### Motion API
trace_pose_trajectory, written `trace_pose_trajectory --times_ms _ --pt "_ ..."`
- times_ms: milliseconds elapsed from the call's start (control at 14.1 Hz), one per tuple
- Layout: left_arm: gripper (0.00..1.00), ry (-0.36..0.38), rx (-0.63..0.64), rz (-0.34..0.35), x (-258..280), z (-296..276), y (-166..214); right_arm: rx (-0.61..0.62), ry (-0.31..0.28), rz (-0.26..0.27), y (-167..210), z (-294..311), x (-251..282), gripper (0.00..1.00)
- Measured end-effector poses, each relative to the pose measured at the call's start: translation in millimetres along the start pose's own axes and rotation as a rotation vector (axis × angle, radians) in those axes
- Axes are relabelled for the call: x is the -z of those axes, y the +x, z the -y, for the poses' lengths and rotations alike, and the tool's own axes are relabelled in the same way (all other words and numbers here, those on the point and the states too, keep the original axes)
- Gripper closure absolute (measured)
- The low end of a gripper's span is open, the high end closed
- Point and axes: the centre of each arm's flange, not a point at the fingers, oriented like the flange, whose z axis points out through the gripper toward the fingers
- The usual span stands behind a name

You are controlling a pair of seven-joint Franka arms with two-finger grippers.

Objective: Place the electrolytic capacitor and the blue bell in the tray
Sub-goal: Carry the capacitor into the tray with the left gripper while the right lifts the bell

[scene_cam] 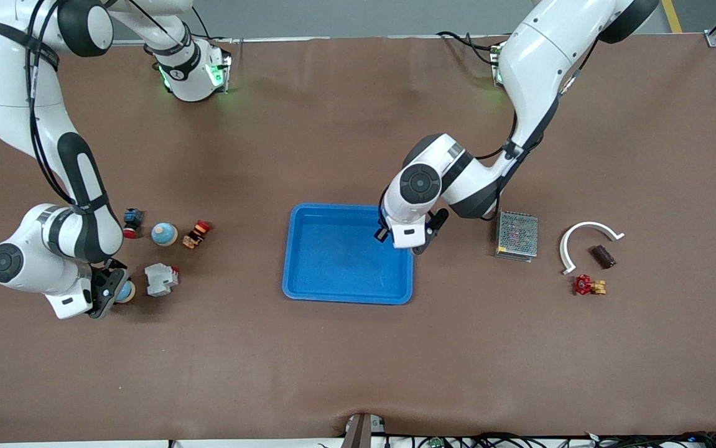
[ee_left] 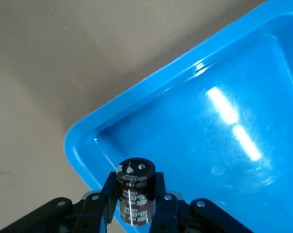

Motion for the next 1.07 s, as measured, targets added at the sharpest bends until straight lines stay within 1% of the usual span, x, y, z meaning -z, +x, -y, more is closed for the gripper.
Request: trace_pose_trajectory --times_ms 71,213,426,639,711,782,853,924,1066 --pt "0.66 -0.005 0.011 0.004 -5 -1 1 0.002 0.004 -0.003 4 -3 8 0.32" --pt "0.66 -0.021 0.039 0.015 -17 -3 4 -0.027 0.046 -0.008 11 -10 37 0.32" --pt "0.66 -0.032 0.073 0.014 -35 -6 15 -0.126 0.092 -0.014 29 -15 98 0.32" --pt "0.66 -0.029 0.088 -0.006 -43 -6 26 -0.286 0.116 -0.011 74 5 159 0.32" --pt "0.61 -0.031 0.088 -0.009 -43 -6 28 -0.346 0.121 -0.008 93 17 178 0.32" --pt "0.53 -0.034 0.082 -0.015 -42 -7 29 -0.407 0.126 -0.003 112 30 195 0.32" --pt "0.42 -0.038 0.074 -0.020 -40 -8 29 -0.469 0.131 0.005 132 44 210 0.32" --pt "0.33 -0.045 0.068 -0.022 -37 -10 29 -0.530 0.134 0.012 154 60 222 0.32" --pt "0.13 -0.079 0.061 -0.027 -20 -20 33 -0.649 0.134 0.029 199 93 241 0.32"
